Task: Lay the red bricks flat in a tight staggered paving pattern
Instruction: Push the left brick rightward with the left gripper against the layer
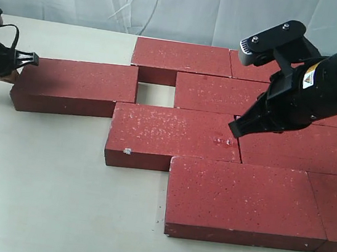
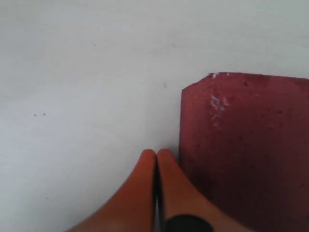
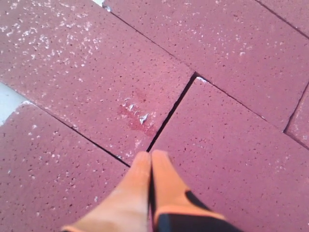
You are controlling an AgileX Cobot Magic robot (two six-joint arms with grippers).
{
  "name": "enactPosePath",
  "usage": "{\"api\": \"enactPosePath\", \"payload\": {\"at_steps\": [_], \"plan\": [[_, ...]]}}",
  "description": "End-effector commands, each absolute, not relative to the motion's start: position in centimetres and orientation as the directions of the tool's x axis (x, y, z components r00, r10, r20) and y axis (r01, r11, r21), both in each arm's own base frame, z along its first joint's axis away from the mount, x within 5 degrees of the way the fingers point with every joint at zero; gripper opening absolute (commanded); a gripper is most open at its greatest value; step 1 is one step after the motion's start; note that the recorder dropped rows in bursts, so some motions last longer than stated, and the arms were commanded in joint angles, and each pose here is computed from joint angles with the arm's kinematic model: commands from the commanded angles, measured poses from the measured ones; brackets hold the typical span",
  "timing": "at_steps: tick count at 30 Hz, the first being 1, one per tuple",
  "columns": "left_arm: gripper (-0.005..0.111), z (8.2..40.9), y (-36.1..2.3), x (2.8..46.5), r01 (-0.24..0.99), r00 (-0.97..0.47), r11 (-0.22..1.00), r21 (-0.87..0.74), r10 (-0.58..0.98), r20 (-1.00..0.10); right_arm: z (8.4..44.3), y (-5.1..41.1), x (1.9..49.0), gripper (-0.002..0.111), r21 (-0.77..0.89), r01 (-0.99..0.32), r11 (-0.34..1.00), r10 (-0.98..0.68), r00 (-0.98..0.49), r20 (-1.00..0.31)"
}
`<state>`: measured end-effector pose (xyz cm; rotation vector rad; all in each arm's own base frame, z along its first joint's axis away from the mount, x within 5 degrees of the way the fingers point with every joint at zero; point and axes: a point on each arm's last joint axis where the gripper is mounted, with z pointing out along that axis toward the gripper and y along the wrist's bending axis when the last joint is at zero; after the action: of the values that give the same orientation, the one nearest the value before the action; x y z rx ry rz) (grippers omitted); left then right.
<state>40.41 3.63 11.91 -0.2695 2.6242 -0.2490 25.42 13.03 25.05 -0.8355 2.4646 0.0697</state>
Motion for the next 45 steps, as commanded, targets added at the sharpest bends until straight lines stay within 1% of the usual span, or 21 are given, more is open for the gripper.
{"api": "enactPosePath", "payload": {"at_steps": [1,9,17,19,25,30,36,45], "plan": [[0.0,11.6,2.3,40.8,-0.117,-0.87,0.967,-0.229,-0.21,-0.445,25.3,12.8,25.4,-0.001,-0.121,-0.573,0.811,-0.545,-0.661,-0.516],[0.0,12.4,-0.4,41.8,-0.051,-0.852,0.975,-0.217,-0.156,-0.5,25.3,12.9,25.5,-0.001,-0.12,-0.572,0.811,-0.542,-0.659,-0.521],[0.0,13.1,-0.5,42.5,-0.028,-0.836,0.98,-0.199,-0.132,-0.533,25.3,12.9,25.5,-0.001,-0.118,-0.572,0.812,-0.54,-0.659,-0.523],[0.0,13.2,0.0,42.4,-0.03,-0.835,0.982,-0.187,-0.128,-0.536,25.3,12.9,25.5,-0.001,-0.118,-0.572,0.812,-0.54,-0.659,-0.523],[0.0,13.8,3.4,42.1,-0.103,-0.827,0.975,-0.195,-0.193,-0.529,25.4,12.9,25.5,-0.001,-0.12,-0.571,0.812,-0.538,-0.654,-0.532],[0.0,13.6,3.6,41.6,-0.1,-0.854,0.971,-0.215,-0.195,-0.483,25.4,12.9,25.6,-0.001,-0.12,-0.571,0.812,-0.537,-0.652,-0.536],[0.0,13.2,1.5,41.5,-0.057,-0.879,0.97,-0.238,-0.162,-0.448,25.4,13.0,25.6,-0.001,-0.121,-0.57,0.813,-0.536,-0.65,-0.539],[0.0,13.3,-2.2,41.7,0.025,-0.88,0.973,-0.229,-0.087,-0.468,25.4,13.0,25.6,-0.001,-0.111,-0.567,0.816,-0.528,-0.654,-0.542]]}}
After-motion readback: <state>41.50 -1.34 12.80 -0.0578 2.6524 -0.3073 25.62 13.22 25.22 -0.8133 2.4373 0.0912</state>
